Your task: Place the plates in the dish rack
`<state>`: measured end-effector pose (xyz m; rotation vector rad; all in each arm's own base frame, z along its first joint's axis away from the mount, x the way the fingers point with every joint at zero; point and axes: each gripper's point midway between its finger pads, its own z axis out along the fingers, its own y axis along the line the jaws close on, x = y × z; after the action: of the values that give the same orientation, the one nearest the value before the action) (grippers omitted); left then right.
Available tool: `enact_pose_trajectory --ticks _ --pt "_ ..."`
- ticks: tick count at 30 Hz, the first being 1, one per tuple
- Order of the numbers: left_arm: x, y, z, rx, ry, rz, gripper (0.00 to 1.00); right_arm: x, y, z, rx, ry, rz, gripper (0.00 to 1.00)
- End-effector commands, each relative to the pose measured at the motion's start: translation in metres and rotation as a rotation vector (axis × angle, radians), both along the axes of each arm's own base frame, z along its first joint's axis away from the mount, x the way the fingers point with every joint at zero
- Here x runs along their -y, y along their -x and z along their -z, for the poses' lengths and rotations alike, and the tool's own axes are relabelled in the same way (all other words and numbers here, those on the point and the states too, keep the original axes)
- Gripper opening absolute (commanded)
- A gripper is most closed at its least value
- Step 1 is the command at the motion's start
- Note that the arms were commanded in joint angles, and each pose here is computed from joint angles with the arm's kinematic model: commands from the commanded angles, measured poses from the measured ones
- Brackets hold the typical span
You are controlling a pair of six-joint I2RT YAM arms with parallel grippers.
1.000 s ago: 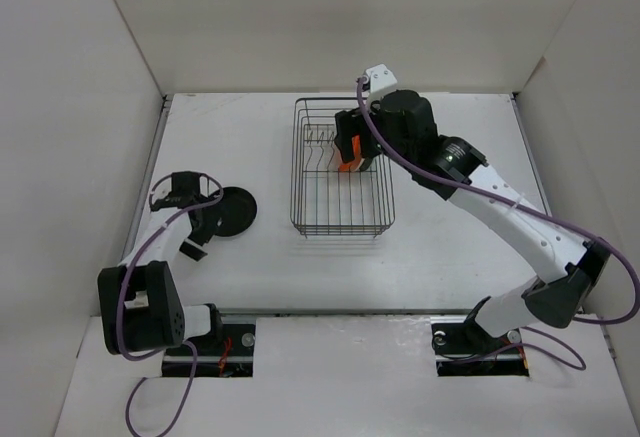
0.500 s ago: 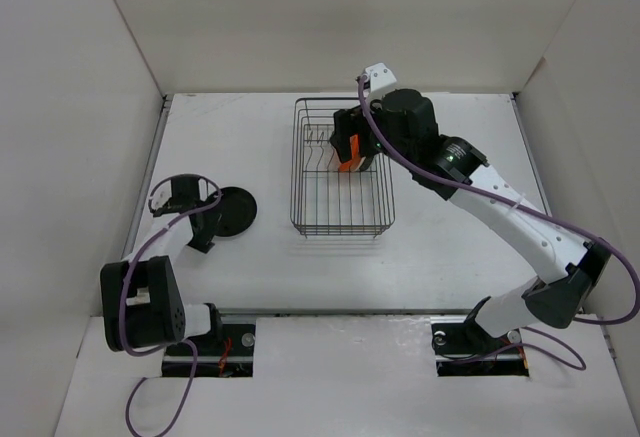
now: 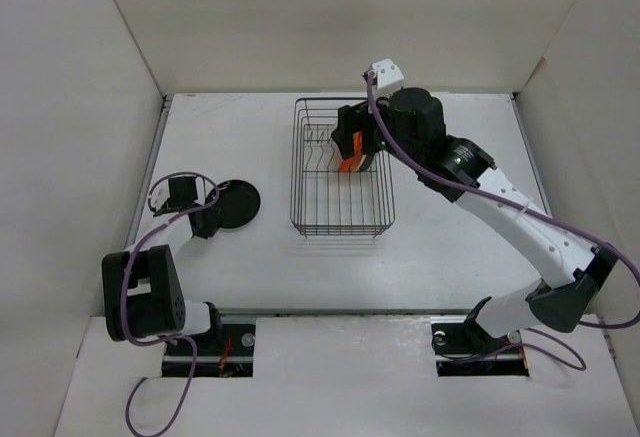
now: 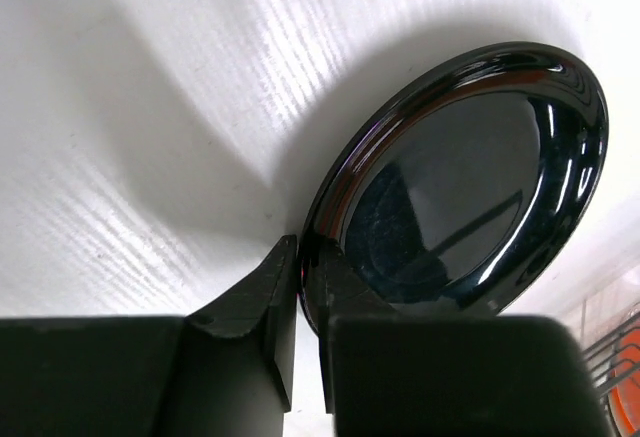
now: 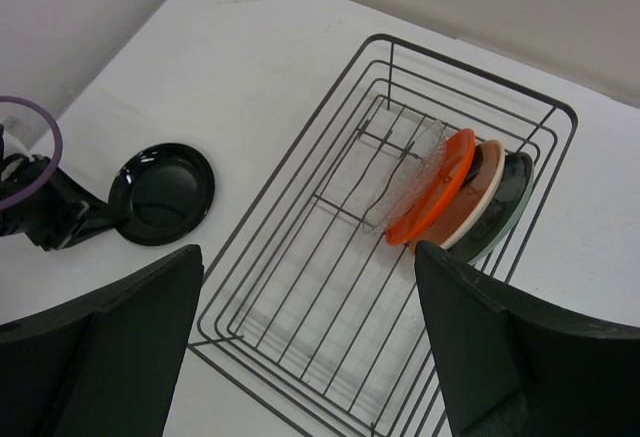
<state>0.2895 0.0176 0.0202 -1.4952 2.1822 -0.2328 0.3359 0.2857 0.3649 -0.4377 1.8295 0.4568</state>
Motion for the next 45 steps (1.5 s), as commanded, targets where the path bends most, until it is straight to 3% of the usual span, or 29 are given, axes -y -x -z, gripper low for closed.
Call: enact_pose_trajectory --ticks 1,8,12,13,20,28,33,36,42,45 --pt "-0.003 0.026 0.022 -0.110 -0.002 -0.014 0.00 0.002 0.004 -0.032 0.075 -0.078 0.007 0.91" --pt "-0.004 0.013 0.007 -0.036 -0.016 0.041 0.00 -0.004 0.000 -0.026 0.060 -0.120 -0.052 0.91" --pt "-0.012 -0.009 -0.055 0.157 -0.108 0.099 0.00 -0.009 0.012 -0.040 0.100 -0.220 -0.178 0.91" --pt "-0.009 -0.018 -0.090 0.276 -0.154 0.154 0.00 -0.012 0.019 -0.043 0.100 -0.248 -0.228 0.91" --pt "0.020 -0.022 -0.212 0.682 -0.224 0.352 0.00 -0.023 0.010 -0.035 0.096 -0.289 -0.316 0.91" --pt "0.078 -0.012 -0.254 0.896 -0.176 0.645 0.00 -0.053 -0.010 -0.050 0.089 -0.391 -0.480 0.91" --pt "0.108 -0.001 -0.275 1.022 -0.089 0.788 0.00 -0.082 -0.037 -0.023 0.012 -0.386 -0.531 0.91" --pt "0.116 0.002 -0.286 1.078 -0.046 0.817 0.00 -0.094 -0.049 0.006 -0.062 -0.382 -0.537 0.91" --pt "0.123 0.002 -0.291 1.103 -0.016 0.844 0.00 -0.121 -0.033 0.026 -0.138 -0.385 -0.631 0.90" --pt "0.124 0.002 -0.291 1.110 -0.012 0.840 0.00 -0.136 -0.023 0.034 -0.160 -0.379 -0.669 0.83"
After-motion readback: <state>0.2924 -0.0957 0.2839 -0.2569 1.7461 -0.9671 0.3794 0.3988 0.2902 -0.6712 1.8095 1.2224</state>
